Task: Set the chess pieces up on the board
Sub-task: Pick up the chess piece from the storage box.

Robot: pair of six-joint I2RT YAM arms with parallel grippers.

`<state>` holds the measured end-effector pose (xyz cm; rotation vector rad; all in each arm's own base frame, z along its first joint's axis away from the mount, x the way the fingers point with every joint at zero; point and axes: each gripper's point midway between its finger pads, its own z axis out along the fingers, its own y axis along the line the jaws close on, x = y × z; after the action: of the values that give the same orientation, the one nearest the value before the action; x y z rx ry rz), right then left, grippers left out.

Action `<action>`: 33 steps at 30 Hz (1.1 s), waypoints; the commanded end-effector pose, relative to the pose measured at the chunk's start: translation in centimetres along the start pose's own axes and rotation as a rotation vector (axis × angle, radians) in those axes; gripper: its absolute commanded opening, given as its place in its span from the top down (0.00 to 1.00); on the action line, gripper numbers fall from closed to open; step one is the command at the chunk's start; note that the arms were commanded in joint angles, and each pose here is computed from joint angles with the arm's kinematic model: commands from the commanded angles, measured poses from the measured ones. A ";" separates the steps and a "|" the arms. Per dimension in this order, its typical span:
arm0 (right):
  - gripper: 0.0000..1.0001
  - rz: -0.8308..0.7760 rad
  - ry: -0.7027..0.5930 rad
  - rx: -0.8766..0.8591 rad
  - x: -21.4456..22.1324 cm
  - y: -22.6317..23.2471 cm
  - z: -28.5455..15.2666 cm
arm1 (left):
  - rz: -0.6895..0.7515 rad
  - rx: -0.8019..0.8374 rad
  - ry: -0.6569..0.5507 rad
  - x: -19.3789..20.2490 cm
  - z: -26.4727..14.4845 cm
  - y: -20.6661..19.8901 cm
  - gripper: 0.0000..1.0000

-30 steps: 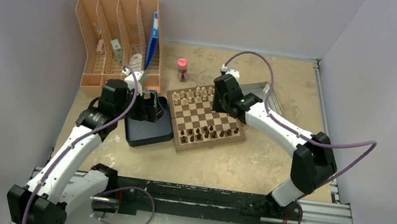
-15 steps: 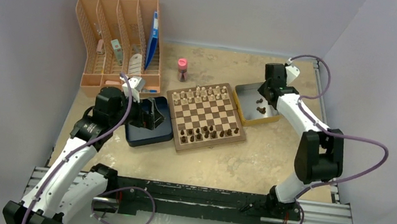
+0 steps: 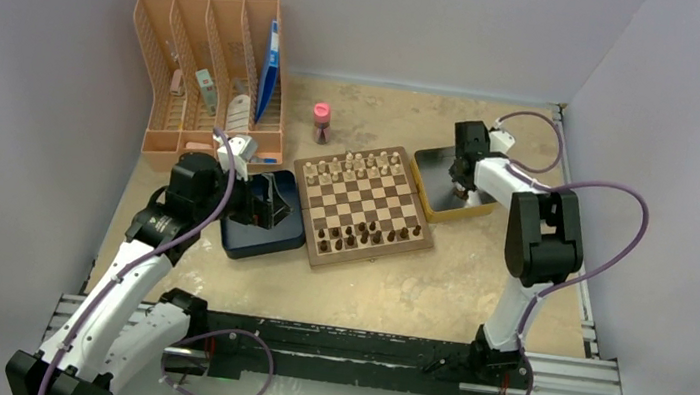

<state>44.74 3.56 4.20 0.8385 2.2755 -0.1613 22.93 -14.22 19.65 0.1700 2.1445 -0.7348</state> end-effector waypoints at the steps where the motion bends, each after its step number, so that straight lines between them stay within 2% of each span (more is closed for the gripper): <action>1: 0.74 -0.001 -0.099 -0.003 -3.8 0.8 -0.6 | 0.032 0.017 -0.029 -0.6 0.0 -0.4 0.02; 16: 0.67 -0.034 -0.047 -0.032 -2.4 1.3 0.7 | 0.034 0.014 -0.027 -0.5 0.0 -0.4 0.02; 33: 0.70 -0.033 -0.007 -0.050 -1.4 2.0 1.6 | 0.038 0.008 -0.037 -0.7 -0.2 -0.3 0.02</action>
<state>46.41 3.74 3.40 0.7624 2.3029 -0.1484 22.84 -14.28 19.76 0.1743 2.1392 -0.7318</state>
